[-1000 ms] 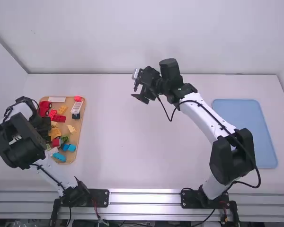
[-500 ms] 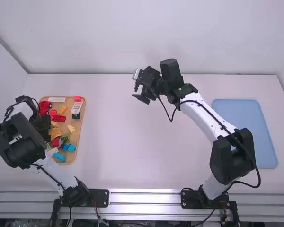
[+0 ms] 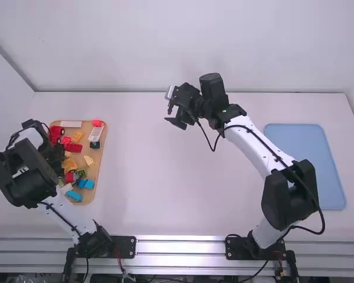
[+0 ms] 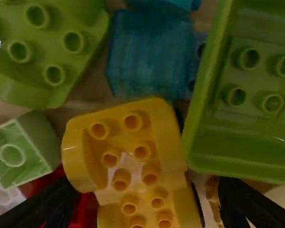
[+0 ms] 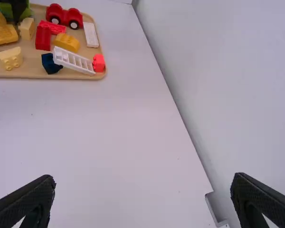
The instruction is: Assemble lego blocks to make yellow taxi
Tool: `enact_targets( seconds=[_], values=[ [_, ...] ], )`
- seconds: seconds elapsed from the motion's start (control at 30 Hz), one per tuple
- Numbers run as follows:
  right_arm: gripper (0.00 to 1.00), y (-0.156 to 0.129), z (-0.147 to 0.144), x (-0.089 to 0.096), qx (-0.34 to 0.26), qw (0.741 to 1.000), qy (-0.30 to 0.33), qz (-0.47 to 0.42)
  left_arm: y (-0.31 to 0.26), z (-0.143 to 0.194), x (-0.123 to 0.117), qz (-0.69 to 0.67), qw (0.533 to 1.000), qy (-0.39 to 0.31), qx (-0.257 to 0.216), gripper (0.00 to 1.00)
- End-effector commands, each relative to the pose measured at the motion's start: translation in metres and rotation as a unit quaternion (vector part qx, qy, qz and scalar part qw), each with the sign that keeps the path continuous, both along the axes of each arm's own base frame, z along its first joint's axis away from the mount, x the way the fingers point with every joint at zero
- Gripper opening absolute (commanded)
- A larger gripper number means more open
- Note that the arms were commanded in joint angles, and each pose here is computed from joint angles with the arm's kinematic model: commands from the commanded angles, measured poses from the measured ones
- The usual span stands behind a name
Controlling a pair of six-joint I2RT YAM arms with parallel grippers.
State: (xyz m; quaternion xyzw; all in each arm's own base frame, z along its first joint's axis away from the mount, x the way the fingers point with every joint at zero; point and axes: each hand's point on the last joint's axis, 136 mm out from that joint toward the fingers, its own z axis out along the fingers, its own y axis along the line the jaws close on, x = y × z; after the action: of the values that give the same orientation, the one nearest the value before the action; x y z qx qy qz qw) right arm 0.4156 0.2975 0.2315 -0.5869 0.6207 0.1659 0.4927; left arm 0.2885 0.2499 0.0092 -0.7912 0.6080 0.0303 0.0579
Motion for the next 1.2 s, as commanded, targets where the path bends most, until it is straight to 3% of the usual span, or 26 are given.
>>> enact_targets(
  seconds=[0.0, 0.23, 0.5, 0.8, 0.97, 1.17],
  values=[
    [0.99, -0.001, 0.001, -0.002, 0.003, 1.0, 0.001, 0.0, -0.008, -0.009, -0.001, -0.015, 1.0, 0.009, -0.008, 0.79],
    [0.99, -0.001, 0.001, -0.002, 0.002, 1.0, 0.001, 0.0, -0.015, -0.019, -0.009, 0.021, 1.0, 0.015, -0.013, 0.78],
    [0.99, 0.0, 0.001, -0.003, 0.002, 1.0, 0.001, 0.002, -0.025, -0.022, 0.01, 0.01, 0.999, -0.024, -0.03, 0.79],
    [0.99, 0.0, 0.001, -0.003, 0.002, 1.0, 0.001, 0.002, -0.038, -0.022, 0.02, 0.012, 0.999, -0.022, -0.024, 0.79],
    [0.99, -0.003, -0.002, 0.0, -0.007, 1.0, 0.0, -0.011, -0.037, -0.023, 0.0, 0.08, 0.997, 0.015, -0.015, 0.68],
    [0.99, -0.001, -0.001, 0.001, -0.01, 1.0, -0.005, -0.014, -0.035, -0.022, 0.004, 0.085, 0.996, 0.006, -0.009, 0.64]
  ],
)
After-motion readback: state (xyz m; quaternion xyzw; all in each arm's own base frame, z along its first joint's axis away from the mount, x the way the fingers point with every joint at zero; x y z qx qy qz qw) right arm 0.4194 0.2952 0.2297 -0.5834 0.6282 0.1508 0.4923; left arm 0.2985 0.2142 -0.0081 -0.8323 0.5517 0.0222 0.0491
